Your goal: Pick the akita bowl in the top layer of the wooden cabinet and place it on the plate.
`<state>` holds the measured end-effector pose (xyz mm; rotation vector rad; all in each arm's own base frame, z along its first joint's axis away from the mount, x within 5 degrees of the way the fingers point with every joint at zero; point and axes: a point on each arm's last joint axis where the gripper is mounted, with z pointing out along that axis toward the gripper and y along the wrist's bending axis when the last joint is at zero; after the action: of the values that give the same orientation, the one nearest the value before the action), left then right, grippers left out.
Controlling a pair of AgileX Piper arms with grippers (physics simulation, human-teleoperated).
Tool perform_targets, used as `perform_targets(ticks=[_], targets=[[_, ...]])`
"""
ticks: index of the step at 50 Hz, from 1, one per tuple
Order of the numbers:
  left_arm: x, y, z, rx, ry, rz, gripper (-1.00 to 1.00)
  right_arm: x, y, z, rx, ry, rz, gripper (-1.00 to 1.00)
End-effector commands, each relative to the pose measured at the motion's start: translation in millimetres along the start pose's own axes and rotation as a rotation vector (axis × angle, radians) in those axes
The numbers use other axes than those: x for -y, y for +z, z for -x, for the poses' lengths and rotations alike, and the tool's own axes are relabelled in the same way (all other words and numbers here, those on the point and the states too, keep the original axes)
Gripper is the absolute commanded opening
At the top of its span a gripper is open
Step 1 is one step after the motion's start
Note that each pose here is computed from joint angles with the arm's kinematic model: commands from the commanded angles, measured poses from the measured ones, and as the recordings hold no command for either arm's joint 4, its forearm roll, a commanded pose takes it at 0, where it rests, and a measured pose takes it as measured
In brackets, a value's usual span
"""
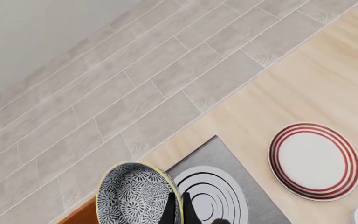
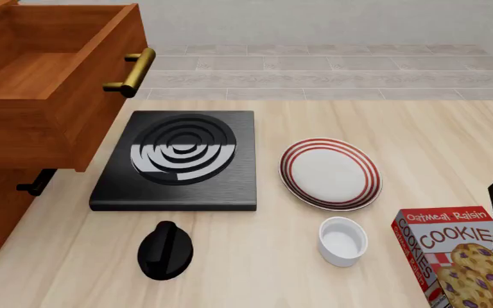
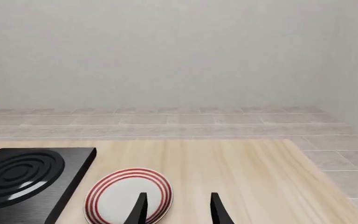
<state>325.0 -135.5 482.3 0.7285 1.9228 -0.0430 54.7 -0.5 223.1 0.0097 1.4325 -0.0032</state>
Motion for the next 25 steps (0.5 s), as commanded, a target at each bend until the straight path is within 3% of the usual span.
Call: perform_targets(ticks=[1, 25], targets=[[15.0, 7, 7.2, 0.024, 0.044, -0.033, -1.00, 0, 0, 0, 0.003, -0.004, 0.002, 1.00], [52.5, 29, 13.2, 0.047, 0.085, -0.116, -1.00, 0, 0, 1, 0.007, -0.009, 0.002, 1.00]])
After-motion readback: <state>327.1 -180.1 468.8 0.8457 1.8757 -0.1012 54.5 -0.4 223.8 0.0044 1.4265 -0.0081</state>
